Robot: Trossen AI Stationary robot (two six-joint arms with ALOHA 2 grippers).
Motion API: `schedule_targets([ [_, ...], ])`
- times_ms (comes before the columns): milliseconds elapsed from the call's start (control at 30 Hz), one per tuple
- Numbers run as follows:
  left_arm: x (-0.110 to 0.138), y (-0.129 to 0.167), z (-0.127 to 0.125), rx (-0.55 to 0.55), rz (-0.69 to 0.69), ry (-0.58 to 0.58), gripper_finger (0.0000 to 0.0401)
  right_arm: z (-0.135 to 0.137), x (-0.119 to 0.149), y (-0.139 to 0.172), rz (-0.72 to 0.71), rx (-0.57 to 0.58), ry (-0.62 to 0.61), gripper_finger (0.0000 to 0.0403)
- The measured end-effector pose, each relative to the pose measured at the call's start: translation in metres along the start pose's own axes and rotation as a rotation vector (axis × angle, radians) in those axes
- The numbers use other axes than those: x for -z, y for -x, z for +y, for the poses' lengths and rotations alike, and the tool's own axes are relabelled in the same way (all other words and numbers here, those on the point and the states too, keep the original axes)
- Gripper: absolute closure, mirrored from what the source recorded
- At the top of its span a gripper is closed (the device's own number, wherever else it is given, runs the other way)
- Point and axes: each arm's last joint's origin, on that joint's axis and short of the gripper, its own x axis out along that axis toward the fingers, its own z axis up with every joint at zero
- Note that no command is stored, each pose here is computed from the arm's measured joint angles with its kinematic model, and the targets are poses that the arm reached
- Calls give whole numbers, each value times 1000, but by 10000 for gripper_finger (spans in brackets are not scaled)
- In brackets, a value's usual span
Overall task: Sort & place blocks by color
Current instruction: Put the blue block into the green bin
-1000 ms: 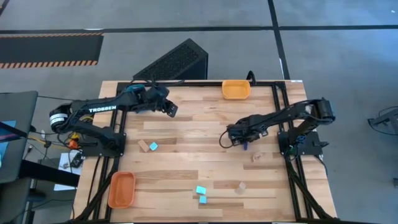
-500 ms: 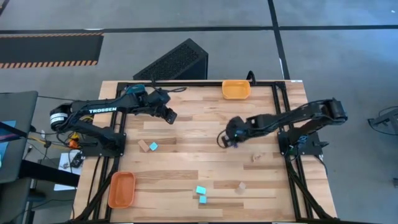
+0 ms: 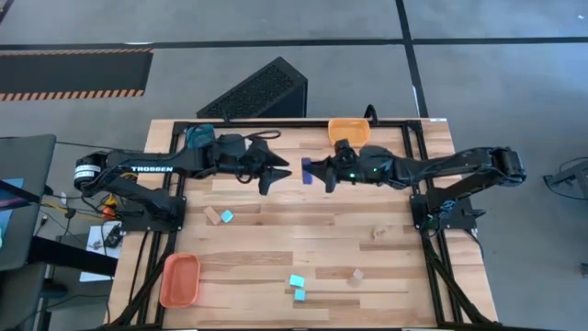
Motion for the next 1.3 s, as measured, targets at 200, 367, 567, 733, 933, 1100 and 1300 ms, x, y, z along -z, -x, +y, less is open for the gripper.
schedule_targets([
  [200,-11,1,-9,125,-95,6,231,7,-6,-4,-87,-106,92,365],
  [367,-12,1,-10,158,-100,55,231,9,-8,-4,-101,-131,132,365],
  [567,-15,2,-14,249,-101,92,231,9,-10,-4,-109,-133,174,365],
  [733,-16,3,-15,272,-102,108,231,20,-20,-5,-128,-180,227,365],
  [933,-18,3,-13,232,-132,113,231,28,-28,-7,-118,-169,275,365],
  [1100,-17,-9,-13,299,-163,115,235,27,-26,-11,-109,-164,284,365],
  [1300,-12,-26,-9,362,-173,134,275,21,-22,-17,-69,-161,263,365],
])
